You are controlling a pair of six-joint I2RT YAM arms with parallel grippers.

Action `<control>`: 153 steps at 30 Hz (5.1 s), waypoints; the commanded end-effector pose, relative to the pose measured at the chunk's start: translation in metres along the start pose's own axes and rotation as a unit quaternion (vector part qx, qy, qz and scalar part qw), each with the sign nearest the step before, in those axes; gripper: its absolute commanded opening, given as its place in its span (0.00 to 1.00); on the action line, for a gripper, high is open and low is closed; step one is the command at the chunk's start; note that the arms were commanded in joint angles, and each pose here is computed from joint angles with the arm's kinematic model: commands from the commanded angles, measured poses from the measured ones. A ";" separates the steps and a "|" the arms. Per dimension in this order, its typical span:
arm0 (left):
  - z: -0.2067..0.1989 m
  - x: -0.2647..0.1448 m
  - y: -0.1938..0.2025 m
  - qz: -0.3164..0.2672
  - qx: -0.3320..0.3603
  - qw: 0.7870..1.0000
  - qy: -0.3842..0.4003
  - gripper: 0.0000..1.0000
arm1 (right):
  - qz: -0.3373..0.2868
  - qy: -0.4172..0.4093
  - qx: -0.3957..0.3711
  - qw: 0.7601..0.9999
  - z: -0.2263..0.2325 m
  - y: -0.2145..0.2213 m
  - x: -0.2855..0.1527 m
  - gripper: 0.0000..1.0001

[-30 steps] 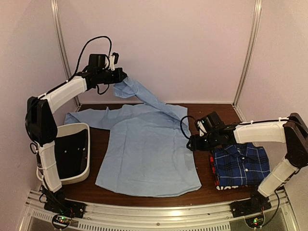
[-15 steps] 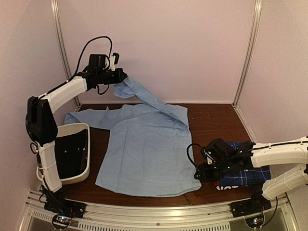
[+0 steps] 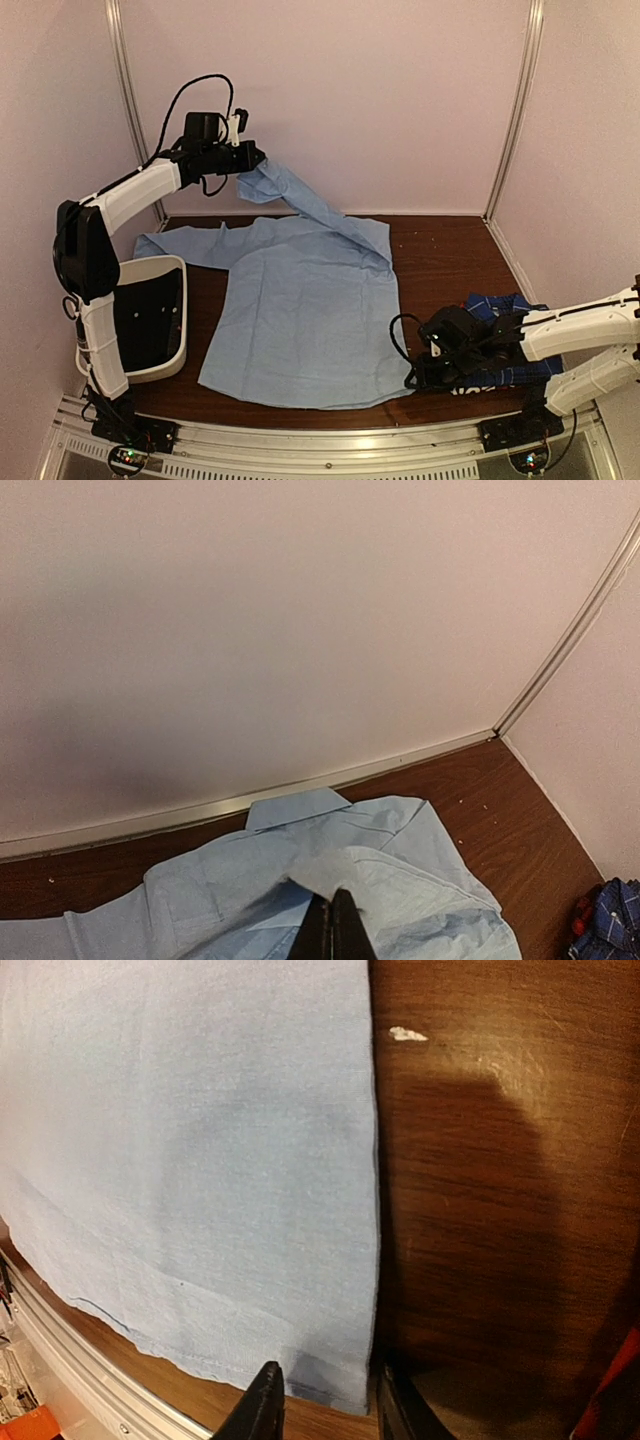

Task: Fold and stack the long sleeve shirts
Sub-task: Pick up the corner of the shirt from the center of the board, then fold the flattened shirt at the center of the board, then fold the sleeve of the 1/3-folded shirt.

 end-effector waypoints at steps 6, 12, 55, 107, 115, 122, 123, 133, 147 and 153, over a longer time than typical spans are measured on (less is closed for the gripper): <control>0.001 -0.004 -0.023 -0.055 0.013 0.998 0.006 0.00 | -0.047 0.000 0.012 0.999 0.009 -0.007 -0.005 0.15; 0.006 -0.007 -0.040 -0.085 0.023 0.996 -0.009 0.00 | -0.073 -0.025 -0.042 0.996 0.045 -0.008 -0.024 0.01; 0.058 -0.038 -0.032 -0.086 0.045 0.992 -0.076 0.00 | 0.052 -0.123 -0.231 0.964 0.178 -0.014 0.026 0.42; -0.042 -0.126 0.048 0.000 0.035 0.999 0.027 0.00 | -0.117 -0.296 -0.023 0.948 0.143 -0.336 0.123 0.22; -0.103 -0.098 0.060 0.038 0.086 0.979 0.183 0.00 | -0.122 -0.242 0.003 0.963 0.132 -0.343 0.146 0.20; -0.138 -0.073 0.104 0.114 0.087 0.951 0.273 0.00 | -0.124 -0.239 0.008 0.963 0.131 -0.344 0.148 0.19; -0.143 -0.070 0.111 0.127 0.086 0.946 0.284 0.00 | -0.122 -0.249 0.004 0.961 0.134 -0.345 0.145 0.20; -0.200 -0.028 0.183 0.259 0.106 0.886 0.369 0.00 | -0.182 -0.274 -0.026 0.944 0.150 -0.358 0.062 0.25; -0.193 -0.037 0.165 0.243 0.079 0.935 0.247 0.60 | -0.205 -0.215 -0.071 0.952 0.128 -0.302 0.019 0.36; -0.142 -0.057 0.171 0.250 -0.031 0.958 0.135 0.58 | -0.205 -0.151 -0.155 0.955 0.145 -0.241 0.002 0.47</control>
Point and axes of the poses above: each gripper's point midway between its finger pads, its own x axis out along the fingers, its own z axis along the line the jaws close on, y = z × x, the point moved 10 cm from there along -x, back along the fingers, and after that the axes turned 11 degrees about x, right-handed, at the moved point
